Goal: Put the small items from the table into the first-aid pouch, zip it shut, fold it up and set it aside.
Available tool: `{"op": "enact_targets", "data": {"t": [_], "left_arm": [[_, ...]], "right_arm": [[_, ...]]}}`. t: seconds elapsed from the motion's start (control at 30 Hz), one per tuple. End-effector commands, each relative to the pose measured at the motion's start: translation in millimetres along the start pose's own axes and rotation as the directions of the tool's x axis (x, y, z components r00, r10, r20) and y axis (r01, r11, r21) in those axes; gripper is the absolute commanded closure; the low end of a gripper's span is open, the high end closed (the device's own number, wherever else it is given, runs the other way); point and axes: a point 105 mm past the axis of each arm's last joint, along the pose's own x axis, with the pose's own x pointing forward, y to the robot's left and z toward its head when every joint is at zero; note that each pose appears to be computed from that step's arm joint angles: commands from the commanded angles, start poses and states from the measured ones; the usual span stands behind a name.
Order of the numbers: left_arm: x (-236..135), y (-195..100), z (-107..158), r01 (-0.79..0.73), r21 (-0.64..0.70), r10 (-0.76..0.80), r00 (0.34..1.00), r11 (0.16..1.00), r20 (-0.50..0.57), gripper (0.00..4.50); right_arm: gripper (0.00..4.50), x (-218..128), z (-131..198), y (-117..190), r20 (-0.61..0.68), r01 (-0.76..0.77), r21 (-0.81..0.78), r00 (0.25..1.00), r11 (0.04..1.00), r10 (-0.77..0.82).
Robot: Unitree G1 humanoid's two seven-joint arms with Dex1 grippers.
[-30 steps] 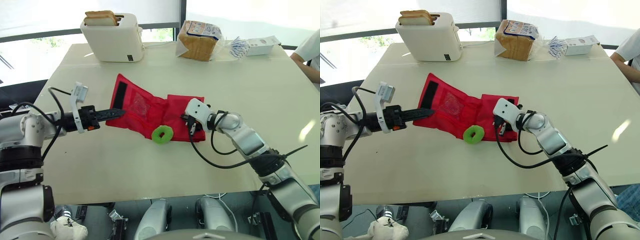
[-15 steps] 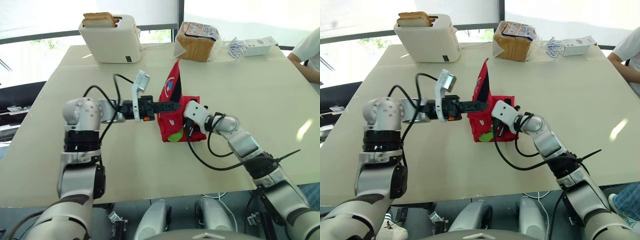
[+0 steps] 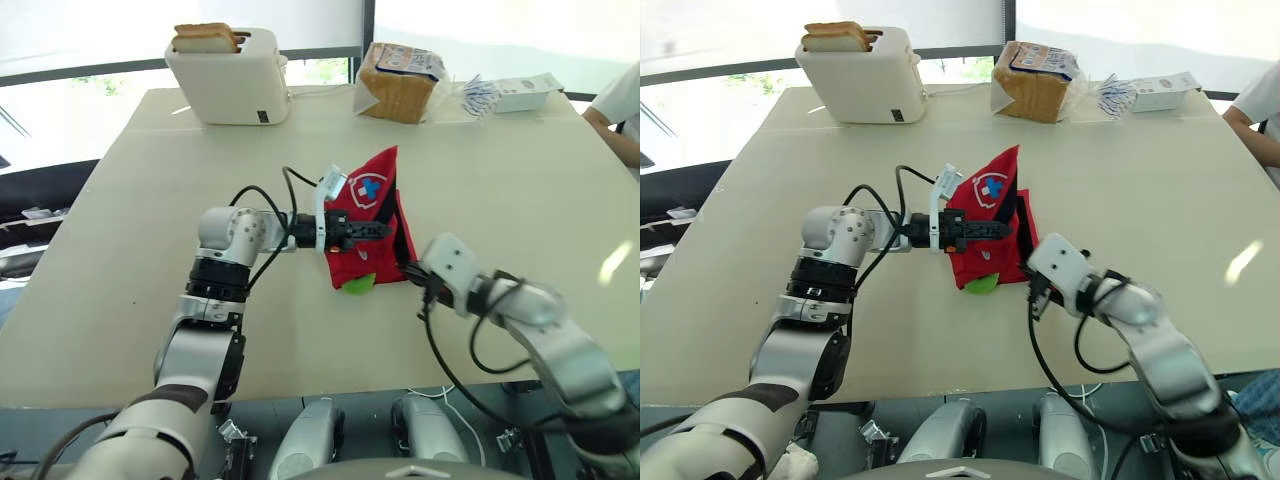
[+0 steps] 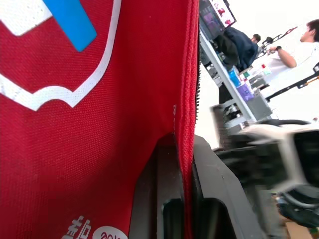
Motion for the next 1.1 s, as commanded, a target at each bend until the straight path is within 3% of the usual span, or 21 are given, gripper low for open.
{"op": "enact_targets", "data": {"t": [0.03, 0.2, 0.23, 0.3, 0.4, 0.43, 0.53, 0.67, 0.73, 0.8, 0.83, 0.9, 1.0, 1.1], "left_arm": [[6, -3, -8, 0.011, 0.0, -0.011, 0.999, 1.0, -0.03, 3.42], [6, -5, -13, 0.025, 0.052, -0.022, 0.999, 0.998, -0.046, 1.15], [6, -7, -10, 0.031, 0.09, -0.028, 0.999, 0.995, -0.036, 1.03], [6, -14, -5, 0.064, 0.186, -0.06, 0.998, 0.98, -0.022, 0.03], [0, -31, 1, 0.153, 0.255, -0.16, 0.987, 0.955, 0.007, 0.0], [-4, -36, 2, 0.185, 0.262, -0.196, 0.981, 0.947, 0.014, 0.0], [-25, -46, 26, 0.222, 0.29, -0.265, 0.957, 0.931, 0.119, 0.0], [-31, -35, 52, 0.111, 0.319, -0.198, 0.946, 0.941, 0.255, 0.0], [-22, -18, 62, -0.032, 0.361, -0.084, 0.95, 0.932, 0.3, 0.0], [-9, 0, 58, -0.172, 0.482, 0.042, 0.962, 0.859, 0.268, 0.0], [-1, 10, 51, -0.219, 0.582, 0.104, 0.969, 0.783, 0.226, 0.0], [12, 21, 42, -0.245, 0.698, 0.165, 0.969, 0.673, 0.181, 0.0], [28, 25, 45, -0.263, 0.662, 0.164, 0.964, 0.702, 0.21, 0.0], [45, 24, 28, -0.169, 0.735, 0.155, 0.984, 0.657, 0.087, 0.0]], "right_arm": [[4.5, -30, 14, -6, 0.031, 0.076, -0.002, 0.997, 0.997, -0.076], [4.5, -53, 20, -8, 0.072, 0.084, 0.021, 0.994, 0.996, -0.086], [4.5, -57, 25, -12, 0.102, 0.082, 0.037, 0.991, 0.996, -0.086], [4.5, -66, 34, -17, 0.166, 0.064, 0.071, 0.983, 0.995, -0.075], [3.69, -71, 42, -25, 0.212, 0.046, 0.08, 0.975, 0.996, -0.062], [3.12, -72, 45, -27, 0.222, 0.047, 0.076, 0.973, 0.996, -0.063], [2.31, -69, 53, -38, 0.262, 0.061, 0.071, 0.962, 0.996, -0.078], [2.31, -70, 59, -41, 0.302, 0.043, 0.064, 0.951, 0.997, -0.06], [2.31, -72, 62, -42, 0.316, 0.037, 0.054, 0.947, 0.998, -0.052], [2.31, -74, 63, -43, 0.321, 0.036, 0.049, 0.946, 0.998, -0.05], [2.31, -75, 63, -43, 0.319, 0.039, 0.048, 0.946, 0.998, -0.052], [2.31, -76, 62, -44, 0.312, 0.044, 0.047, 0.948, 0.998, -0.057], [2.31, -76, 60, -43, 0.303, 0.047, 0.051, 0.951, 0.998, -0.06], [2.31, -74, 58, -38, 0.287, 0.052, 0.061, 0.956, 0.997, -0.067]]}}
